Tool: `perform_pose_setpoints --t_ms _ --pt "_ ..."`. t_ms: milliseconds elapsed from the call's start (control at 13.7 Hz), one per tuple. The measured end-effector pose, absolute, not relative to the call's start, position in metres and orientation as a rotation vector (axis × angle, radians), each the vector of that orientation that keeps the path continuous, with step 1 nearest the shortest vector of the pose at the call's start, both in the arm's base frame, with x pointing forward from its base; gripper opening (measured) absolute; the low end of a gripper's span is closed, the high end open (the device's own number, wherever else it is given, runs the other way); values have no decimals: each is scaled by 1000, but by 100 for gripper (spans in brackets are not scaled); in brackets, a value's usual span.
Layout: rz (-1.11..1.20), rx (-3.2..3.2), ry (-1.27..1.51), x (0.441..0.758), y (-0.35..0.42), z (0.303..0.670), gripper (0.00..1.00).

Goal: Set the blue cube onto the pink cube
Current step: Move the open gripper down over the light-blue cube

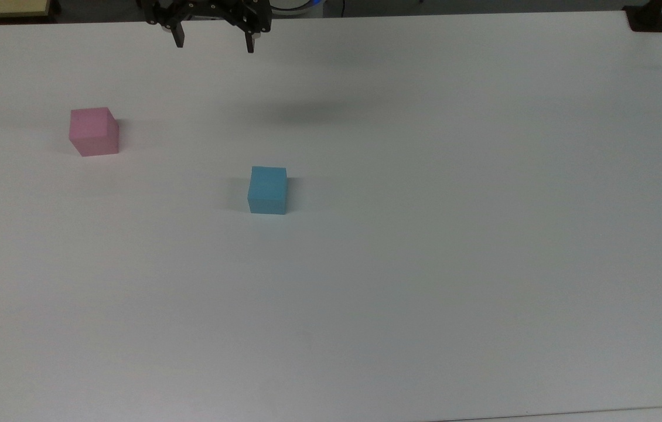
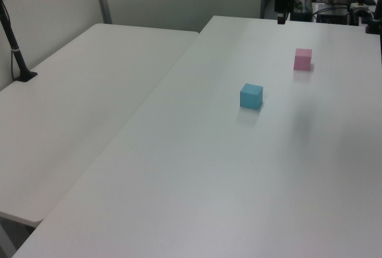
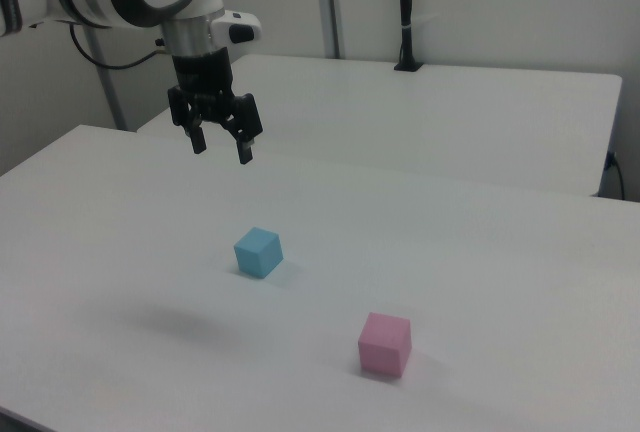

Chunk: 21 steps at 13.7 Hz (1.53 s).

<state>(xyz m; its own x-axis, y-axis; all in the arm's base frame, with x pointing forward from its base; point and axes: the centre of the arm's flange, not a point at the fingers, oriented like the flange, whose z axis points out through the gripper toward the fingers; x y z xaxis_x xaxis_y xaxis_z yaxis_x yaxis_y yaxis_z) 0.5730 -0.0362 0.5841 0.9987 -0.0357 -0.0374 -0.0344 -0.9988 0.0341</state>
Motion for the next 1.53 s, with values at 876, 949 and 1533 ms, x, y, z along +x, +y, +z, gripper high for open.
perform_pose_setpoints --t_ms 876,949,1533 --pt "-81 3107 -49 573 -34 577 100" --pt "-90 3107 -47 574 -34 574 100" --pt "-174 3105 -6 610 -22 493 100"
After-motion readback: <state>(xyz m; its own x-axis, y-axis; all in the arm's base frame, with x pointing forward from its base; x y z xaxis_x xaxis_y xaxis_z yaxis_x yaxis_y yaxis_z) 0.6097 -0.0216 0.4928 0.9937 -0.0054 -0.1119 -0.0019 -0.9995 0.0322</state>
